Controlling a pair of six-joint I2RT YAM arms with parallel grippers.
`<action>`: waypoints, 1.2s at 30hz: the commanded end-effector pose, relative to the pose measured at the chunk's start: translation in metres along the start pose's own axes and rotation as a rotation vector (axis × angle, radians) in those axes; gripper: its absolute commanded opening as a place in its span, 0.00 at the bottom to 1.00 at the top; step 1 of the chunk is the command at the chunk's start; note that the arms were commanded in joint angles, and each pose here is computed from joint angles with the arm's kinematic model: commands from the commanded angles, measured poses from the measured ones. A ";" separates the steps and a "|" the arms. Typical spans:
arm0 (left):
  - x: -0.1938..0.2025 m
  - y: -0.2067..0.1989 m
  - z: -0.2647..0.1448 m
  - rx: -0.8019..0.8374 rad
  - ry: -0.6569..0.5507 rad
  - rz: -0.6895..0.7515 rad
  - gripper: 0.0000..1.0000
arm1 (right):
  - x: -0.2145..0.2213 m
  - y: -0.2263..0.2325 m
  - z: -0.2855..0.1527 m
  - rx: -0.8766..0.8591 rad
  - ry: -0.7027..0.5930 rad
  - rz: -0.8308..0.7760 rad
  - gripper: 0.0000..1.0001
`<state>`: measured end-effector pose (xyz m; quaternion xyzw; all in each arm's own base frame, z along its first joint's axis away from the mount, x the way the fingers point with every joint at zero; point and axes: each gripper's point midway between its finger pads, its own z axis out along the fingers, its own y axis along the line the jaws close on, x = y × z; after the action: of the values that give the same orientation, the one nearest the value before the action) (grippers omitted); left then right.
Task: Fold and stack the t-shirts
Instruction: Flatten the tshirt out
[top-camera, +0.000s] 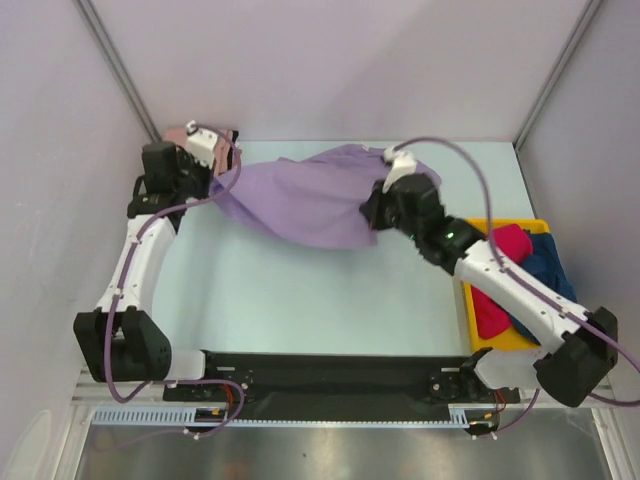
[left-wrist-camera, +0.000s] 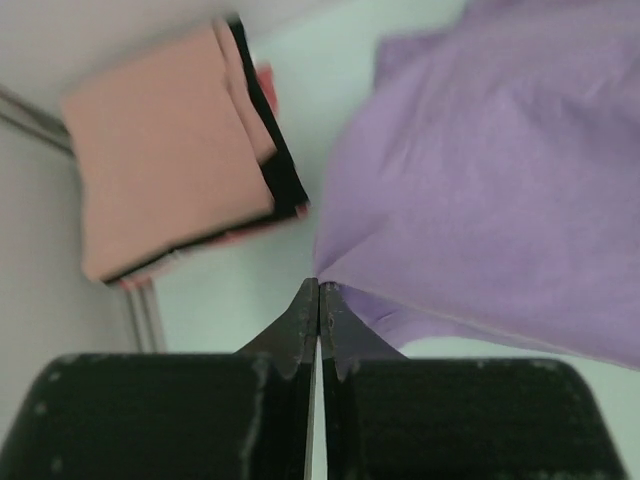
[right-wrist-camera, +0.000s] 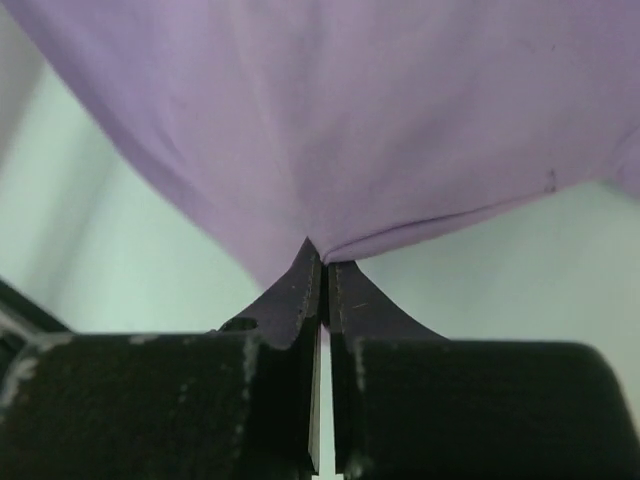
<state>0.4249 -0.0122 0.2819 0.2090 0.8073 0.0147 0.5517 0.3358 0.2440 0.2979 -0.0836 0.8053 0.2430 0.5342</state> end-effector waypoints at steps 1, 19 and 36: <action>0.028 0.011 0.000 -0.046 0.008 0.011 0.03 | 0.058 0.039 0.008 -0.103 0.094 -0.023 0.00; 0.060 0.083 0.034 -0.133 0.130 -0.156 1.00 | 0.175 0.238 0.043 -0.616 0.505 -0.338 0.87; 0.222 -0.144 -0.108 0.500 0.557 0.377 0.80 | 0.146 -0.187 0.030 0.512 0.463 0.215 0.59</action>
<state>0.2647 -0.0599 0.1279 0.4042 0.8511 -0.0509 0.3310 0.3671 0.1347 0.1121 0.0681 0.9390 0.0917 0.3243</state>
